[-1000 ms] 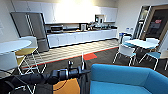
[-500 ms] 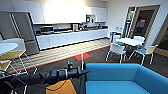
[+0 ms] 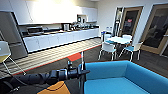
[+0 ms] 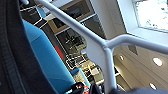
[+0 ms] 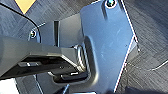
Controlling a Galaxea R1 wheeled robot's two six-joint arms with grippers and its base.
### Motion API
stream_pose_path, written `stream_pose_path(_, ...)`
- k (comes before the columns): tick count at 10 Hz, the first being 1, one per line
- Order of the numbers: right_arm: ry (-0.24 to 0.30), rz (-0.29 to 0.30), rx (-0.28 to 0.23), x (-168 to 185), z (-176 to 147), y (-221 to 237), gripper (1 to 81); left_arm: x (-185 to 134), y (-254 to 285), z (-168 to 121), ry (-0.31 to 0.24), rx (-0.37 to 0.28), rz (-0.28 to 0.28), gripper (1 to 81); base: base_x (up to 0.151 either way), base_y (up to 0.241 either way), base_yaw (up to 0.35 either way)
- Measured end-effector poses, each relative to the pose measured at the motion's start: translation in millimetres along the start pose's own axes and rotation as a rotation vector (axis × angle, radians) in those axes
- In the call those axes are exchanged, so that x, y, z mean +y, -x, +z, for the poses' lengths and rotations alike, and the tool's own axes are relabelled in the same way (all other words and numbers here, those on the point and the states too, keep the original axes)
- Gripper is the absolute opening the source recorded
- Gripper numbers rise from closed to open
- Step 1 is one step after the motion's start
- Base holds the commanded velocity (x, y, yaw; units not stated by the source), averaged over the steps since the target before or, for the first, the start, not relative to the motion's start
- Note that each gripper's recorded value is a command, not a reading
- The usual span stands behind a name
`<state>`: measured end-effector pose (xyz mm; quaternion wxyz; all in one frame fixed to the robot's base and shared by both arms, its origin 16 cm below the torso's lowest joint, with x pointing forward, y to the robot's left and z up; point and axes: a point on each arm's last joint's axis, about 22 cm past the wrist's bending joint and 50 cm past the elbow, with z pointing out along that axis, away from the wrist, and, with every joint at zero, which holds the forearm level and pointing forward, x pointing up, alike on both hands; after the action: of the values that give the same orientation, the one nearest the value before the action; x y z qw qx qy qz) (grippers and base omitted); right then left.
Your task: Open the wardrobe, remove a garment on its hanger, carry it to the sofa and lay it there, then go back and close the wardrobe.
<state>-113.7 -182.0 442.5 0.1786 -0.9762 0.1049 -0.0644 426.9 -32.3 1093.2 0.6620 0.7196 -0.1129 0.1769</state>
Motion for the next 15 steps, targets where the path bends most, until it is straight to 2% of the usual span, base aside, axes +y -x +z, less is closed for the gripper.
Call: stream_pose_path(15, -0.001, -0.002, 0.005, -0.2, 0.8, -3.5, 81.1, 1.9, 1.5, -0.6, 0.001, -0.002, 0.003, 1.0, 0.000, 0.000, -0.232)
